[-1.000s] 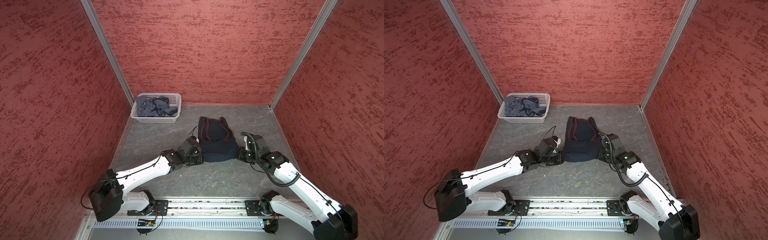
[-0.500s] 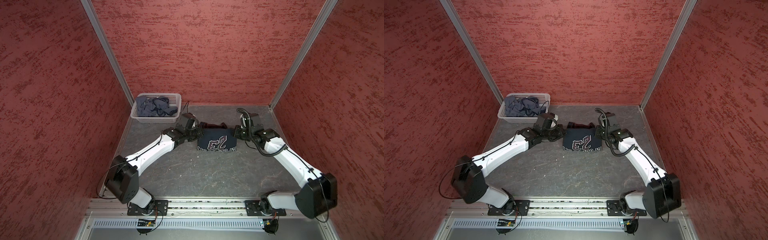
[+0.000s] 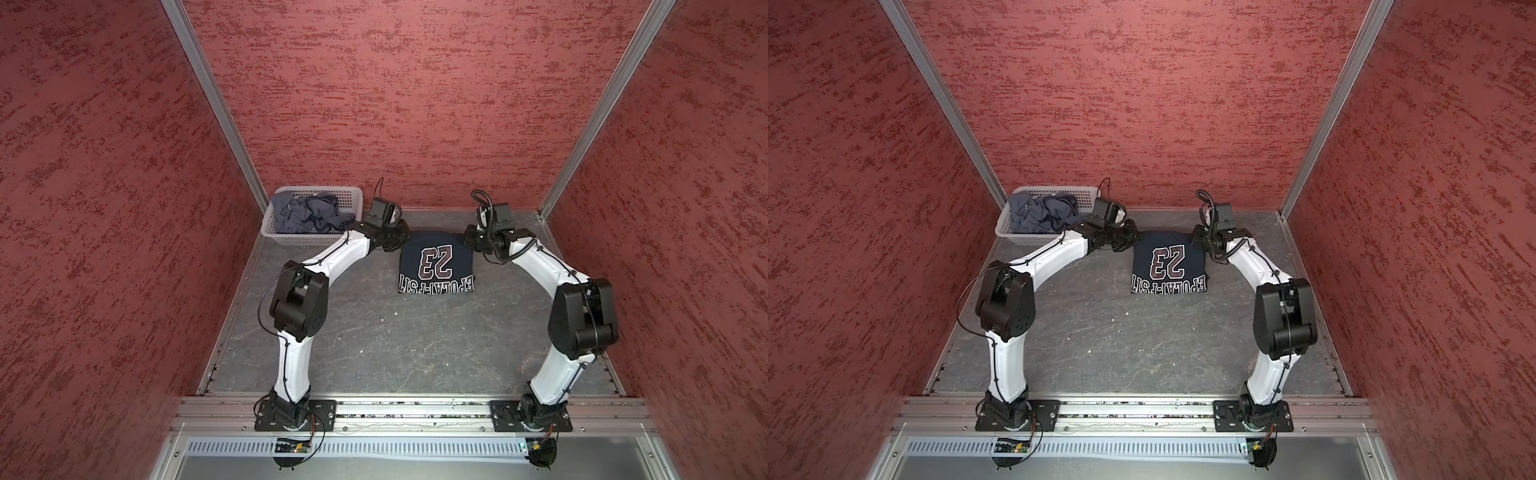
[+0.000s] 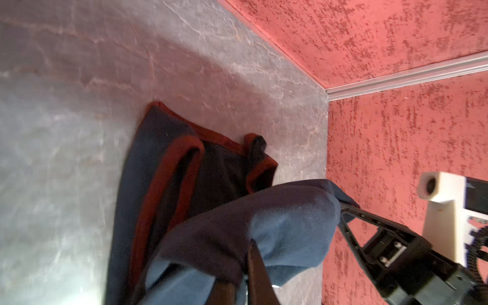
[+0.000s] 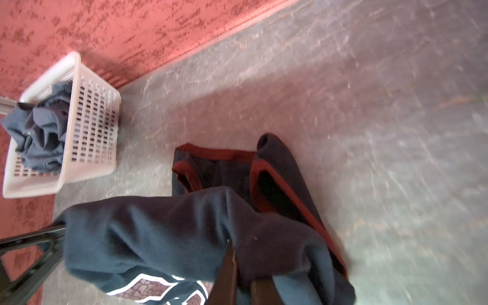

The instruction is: Fold and stack the tank tops

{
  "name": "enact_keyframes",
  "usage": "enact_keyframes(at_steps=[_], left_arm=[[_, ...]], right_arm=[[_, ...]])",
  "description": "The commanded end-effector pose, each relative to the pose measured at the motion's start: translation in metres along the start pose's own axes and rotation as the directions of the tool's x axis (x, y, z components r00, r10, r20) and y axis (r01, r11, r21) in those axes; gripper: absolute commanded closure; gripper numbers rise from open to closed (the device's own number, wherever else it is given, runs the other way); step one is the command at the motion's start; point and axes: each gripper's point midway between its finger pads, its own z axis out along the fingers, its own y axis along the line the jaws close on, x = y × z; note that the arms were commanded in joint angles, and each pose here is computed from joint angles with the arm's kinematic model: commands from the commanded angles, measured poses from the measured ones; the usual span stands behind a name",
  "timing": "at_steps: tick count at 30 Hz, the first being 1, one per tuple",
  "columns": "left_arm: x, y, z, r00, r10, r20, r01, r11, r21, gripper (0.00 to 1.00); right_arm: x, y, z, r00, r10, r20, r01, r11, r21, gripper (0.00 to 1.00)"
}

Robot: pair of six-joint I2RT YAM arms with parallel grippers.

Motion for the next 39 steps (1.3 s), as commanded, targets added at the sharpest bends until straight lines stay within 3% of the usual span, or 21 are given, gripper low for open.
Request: enact_keyframes(at_steps=[1,3,5,9,13,17,26,34,39], left_arm=[[-0.010,0.006,0.024,0.999,0.022,-0.026,-0.022,1.000,0.012,0.81],[-0.019,0.011,0.041,0.999,0.023,-0.032,-0.023,1.000,0.011,0.68],[-0.029,0.010,0.053,0.999,0.034,-0.030,-0.033,0.999,0.026,0.62],[-0.050,0.004,0.049,0.995,0.100,0.008,-0.100,0.995,-0.007,0.46],[-0.046,0.006,0.022,0.981,0.191,0.043,-0.185,0.976,-0.114,0.33],[-0.020,0.013,0.017,0.972,0.232,0.023,-0.228,0.965,-0.129,0.31],[-0.002,0.040,0.068,0.979,0.195,-0.054,-0.201,0.972,-0.124,0.34],[0.001,0.057,0.100,0.979,0.187,-0.082,-0.197,0.971,-0.136,0.32],[-0.003,0.043,0.096,0.976,0.199,-0.087,-0.208,0.972,-0.110,0.28]], right_arm=[[-0.029,-0.002,0.014,0.998,-0.024,0.066,0.026,0.999,-0.022,0.82],[-0.038,-0.013,0.029,0.997,-0.016,0.071,0.016,1.000,0.007,0.72],[-0.046,-0.021,0.044,0.997,-0.027,0.079,0.024,0.999,0.034,0.62],[-0.060,-0.034,0.052,0.995,-0.046,0.086,0.035,0.992,0.123,0.58],[-0.054,-0.022,0.035,0.992,-0.083,0.094,0.072,0.990,0.120,0.53],[-0.034,-0.009,0.028,0.988,-0.133,0.085,0.123,0.986,0.112,0.50],[-0.009,-0.018,0.072,0.993,-0.120,-0.009,0.120,0.986,0.119,0.47],[-0.005,-0.057,0.099,0.993,-0.103,-0.065,0.116,0.958,0.264,0.39],[-0.018,-0.089,0.101,0.995,-0.070,-0.064,0.087,0.942,0.323,0.39]])
